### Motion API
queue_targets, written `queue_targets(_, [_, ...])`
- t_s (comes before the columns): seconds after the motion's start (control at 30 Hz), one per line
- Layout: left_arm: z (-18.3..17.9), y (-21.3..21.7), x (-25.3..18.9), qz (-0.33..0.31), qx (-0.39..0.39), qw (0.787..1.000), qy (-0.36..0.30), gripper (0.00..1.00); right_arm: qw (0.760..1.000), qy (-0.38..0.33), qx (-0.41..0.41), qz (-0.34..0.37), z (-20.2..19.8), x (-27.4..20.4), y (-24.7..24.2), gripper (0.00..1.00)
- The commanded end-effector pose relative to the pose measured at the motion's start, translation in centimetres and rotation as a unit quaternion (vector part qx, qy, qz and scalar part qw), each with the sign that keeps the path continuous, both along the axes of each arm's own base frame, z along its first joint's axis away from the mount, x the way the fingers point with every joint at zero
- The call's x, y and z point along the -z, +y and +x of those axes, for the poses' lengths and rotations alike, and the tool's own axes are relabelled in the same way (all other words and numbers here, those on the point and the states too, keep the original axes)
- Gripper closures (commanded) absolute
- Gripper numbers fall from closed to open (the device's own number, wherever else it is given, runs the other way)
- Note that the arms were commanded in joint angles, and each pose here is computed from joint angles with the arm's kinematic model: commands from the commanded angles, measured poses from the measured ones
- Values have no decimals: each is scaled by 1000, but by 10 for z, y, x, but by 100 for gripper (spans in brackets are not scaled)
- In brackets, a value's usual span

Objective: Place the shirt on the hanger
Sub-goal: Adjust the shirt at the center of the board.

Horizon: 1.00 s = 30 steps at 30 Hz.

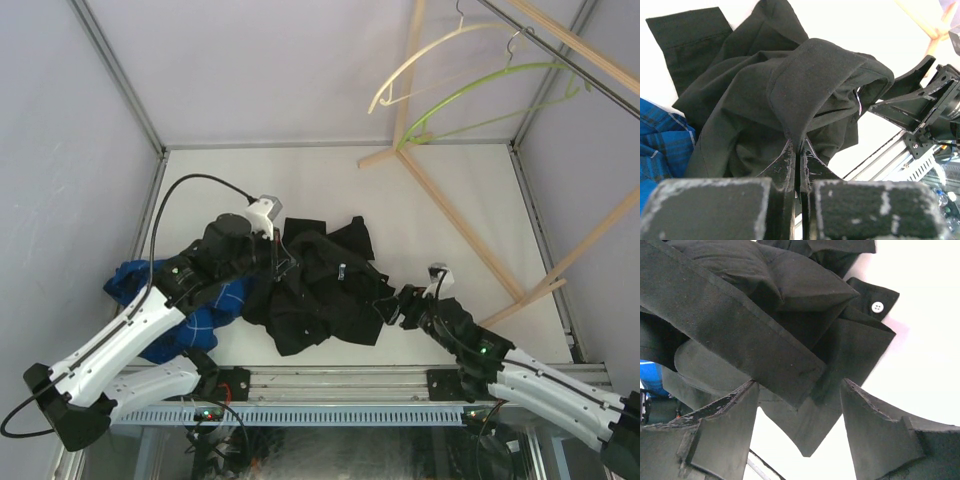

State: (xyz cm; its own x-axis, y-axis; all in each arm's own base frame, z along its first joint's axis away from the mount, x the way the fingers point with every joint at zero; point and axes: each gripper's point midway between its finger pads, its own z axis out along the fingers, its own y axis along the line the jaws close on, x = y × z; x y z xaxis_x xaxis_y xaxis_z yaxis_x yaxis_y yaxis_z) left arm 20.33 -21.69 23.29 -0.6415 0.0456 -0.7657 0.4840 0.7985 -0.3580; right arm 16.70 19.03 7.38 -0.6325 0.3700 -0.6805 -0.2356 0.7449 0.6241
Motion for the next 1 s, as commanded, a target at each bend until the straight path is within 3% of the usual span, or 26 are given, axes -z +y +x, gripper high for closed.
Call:
queue_targets(0.0, [9, -2, -37, -22, -10, 999, -44, 100, 997, -57, 20, 50, 18, -31, 11, 36])
queue_targets(0.67, [11, 0, -40, -17, -13, 999, -47, 100, 998, -56, 28, 22, 27, 1, 36, 54])
queue_targets(0.87, [10, 4, -40, -14, -17, 998, -51, 100, 997, -69, 16, 18, 27, -12, 48, 95])
queue_targets(0.97, [9, 10, -44, -14, -24, 998, -61, 100, 996, -75, 36, -14, 31, -34, 43, 100])
